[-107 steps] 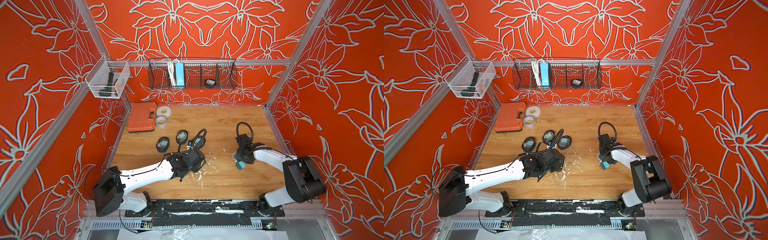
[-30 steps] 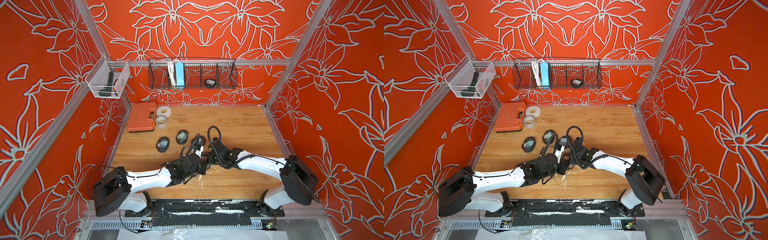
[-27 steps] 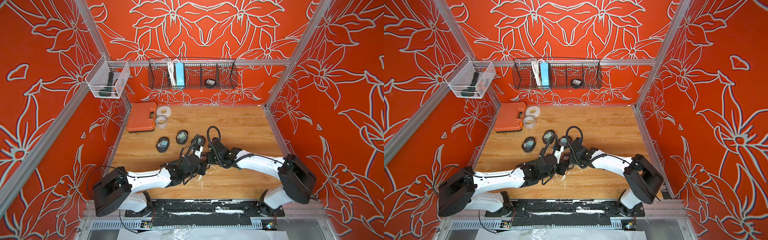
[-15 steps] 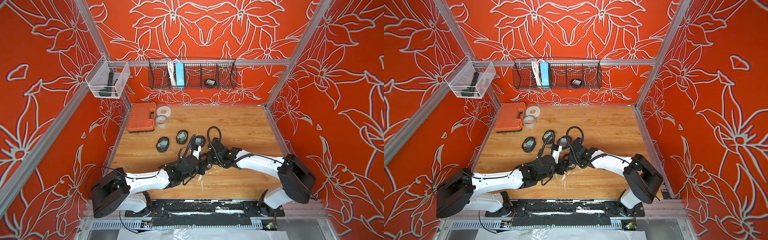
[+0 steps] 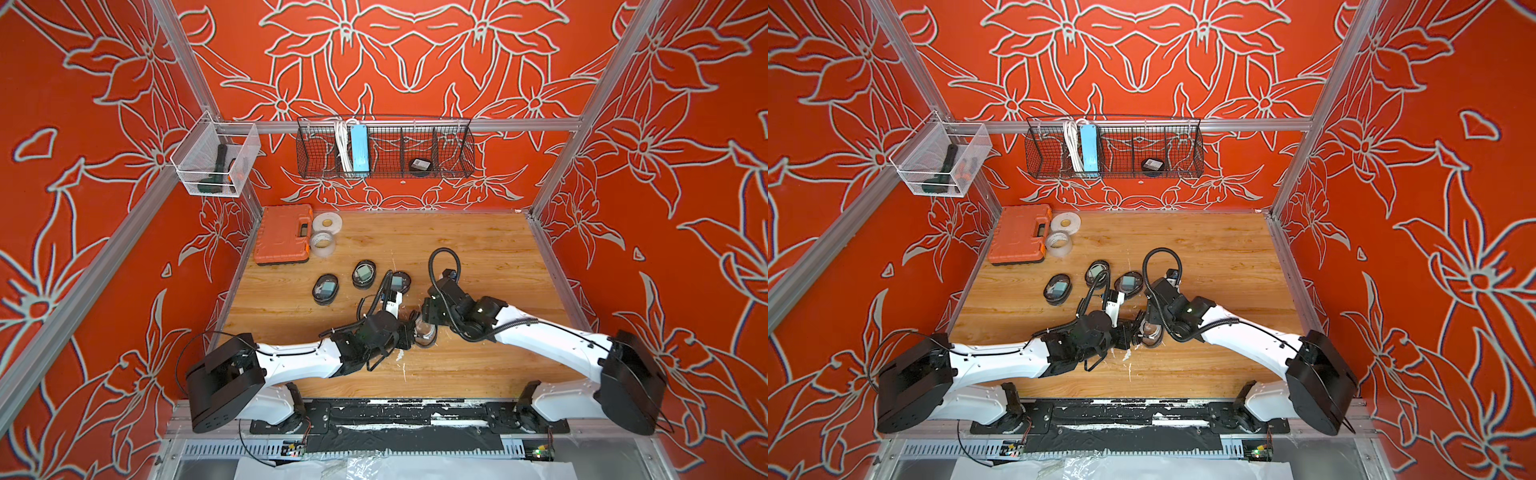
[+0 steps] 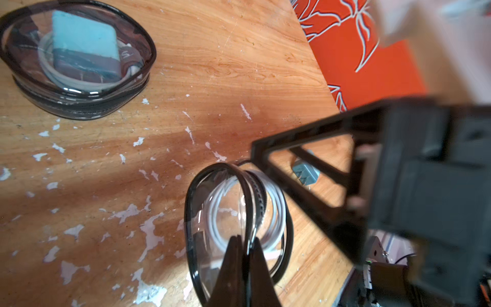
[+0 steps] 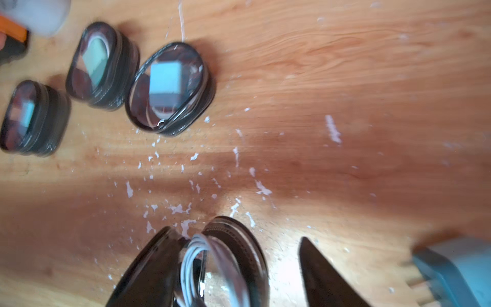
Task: Pack away charging kits
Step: Place the charging cable in the storage bag, then pick up the plug from the center of the board.
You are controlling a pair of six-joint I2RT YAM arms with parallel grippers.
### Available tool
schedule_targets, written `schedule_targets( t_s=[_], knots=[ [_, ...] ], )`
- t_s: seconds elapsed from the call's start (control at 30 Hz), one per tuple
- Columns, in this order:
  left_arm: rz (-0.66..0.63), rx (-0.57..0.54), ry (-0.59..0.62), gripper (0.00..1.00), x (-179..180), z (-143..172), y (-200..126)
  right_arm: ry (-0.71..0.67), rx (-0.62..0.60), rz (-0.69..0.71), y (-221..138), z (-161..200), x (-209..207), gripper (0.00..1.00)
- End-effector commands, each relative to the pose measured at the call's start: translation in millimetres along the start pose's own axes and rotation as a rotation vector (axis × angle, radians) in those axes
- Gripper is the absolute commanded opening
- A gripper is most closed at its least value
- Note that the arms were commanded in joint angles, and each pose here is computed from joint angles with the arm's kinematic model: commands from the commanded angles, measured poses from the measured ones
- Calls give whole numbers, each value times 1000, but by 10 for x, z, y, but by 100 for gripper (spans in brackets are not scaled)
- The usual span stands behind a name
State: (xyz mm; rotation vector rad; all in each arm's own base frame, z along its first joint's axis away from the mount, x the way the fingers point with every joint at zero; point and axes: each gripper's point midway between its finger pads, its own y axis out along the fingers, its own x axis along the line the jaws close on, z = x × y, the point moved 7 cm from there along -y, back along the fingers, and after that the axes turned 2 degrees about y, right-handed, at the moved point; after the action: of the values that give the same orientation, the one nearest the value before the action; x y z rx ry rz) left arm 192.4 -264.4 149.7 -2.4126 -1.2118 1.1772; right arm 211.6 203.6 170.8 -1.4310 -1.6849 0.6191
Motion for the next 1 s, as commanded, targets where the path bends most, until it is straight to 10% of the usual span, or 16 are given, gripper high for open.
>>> schedule_targets(
  t_s=[0.0, 0.4, 0.97],
  knots=[
    [6, -29, 1, 0, -50, -50, 15, 36, -13, 135, -70, 58, -359, 99],
    [-27, -56, 8, 0, -4, -81, -68, 490, -29, 265, -158, 413, -1303, 99],
    [-40, -46, 5, 0, 38, -40, -63, 555, 73, 225, 324, 367, -1304, 99]
  ],
)
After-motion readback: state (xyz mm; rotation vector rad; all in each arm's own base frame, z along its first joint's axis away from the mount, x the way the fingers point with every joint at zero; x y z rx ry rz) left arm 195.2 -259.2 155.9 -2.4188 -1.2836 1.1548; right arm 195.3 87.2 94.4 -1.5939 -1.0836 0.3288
